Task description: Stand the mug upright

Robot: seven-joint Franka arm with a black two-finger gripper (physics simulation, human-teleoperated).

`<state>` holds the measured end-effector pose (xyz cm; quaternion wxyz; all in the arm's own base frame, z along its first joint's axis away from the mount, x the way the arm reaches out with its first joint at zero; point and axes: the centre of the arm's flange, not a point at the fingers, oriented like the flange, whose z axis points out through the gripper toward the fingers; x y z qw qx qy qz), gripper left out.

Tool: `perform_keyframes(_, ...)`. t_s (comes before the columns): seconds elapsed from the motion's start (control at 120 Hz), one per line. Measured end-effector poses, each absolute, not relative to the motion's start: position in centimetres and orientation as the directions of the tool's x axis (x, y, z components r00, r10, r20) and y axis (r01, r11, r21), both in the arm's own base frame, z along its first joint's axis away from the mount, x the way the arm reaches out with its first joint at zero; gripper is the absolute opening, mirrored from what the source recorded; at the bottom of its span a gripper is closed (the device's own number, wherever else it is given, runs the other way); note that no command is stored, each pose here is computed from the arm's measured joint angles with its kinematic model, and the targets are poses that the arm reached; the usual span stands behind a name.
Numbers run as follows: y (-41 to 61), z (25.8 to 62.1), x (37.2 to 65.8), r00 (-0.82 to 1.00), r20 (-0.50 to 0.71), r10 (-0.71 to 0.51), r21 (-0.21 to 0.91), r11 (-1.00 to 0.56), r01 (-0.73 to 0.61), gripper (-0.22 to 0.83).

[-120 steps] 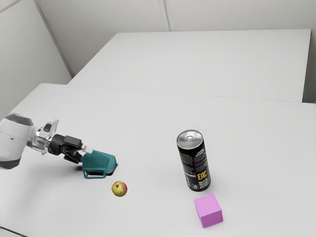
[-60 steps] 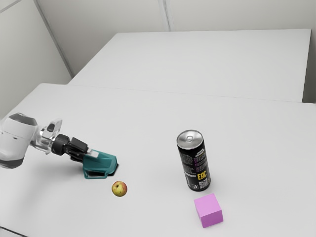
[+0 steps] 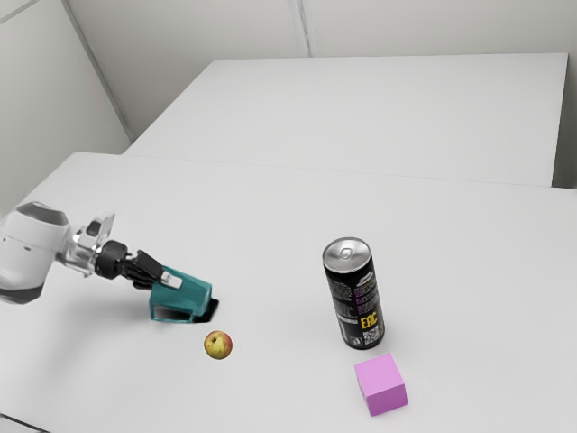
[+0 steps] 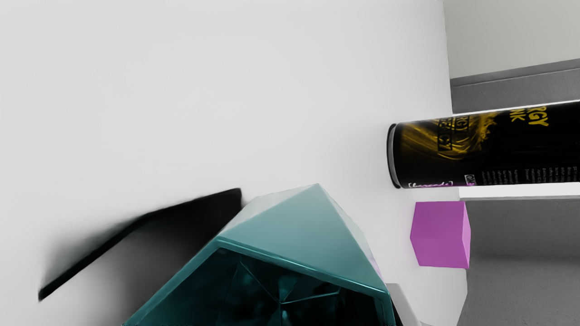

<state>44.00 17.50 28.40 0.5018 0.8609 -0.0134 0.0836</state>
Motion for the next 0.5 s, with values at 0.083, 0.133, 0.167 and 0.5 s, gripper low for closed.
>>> perform_keyframes(0.083,17.0,29.8,44.4,0.983,0.18,0.047,0.851,-0.509,-0.131,-0.16)
perform_keyframes(0.133,16.4,31.0,44.7,0.98,0.198,0.032,0.841,-0.519,-0.153,-0.16)
perform_keyframes(0.167,16.0,31.9,44.9,0.977,0.213,0.021,0.833,-0.526,-0.171,-0.16)
perform_keyframes(0.5,12.9,41.6,48.3,0.943,0.25,-0.221,0.652,-0.681,-0.333,-0.17)
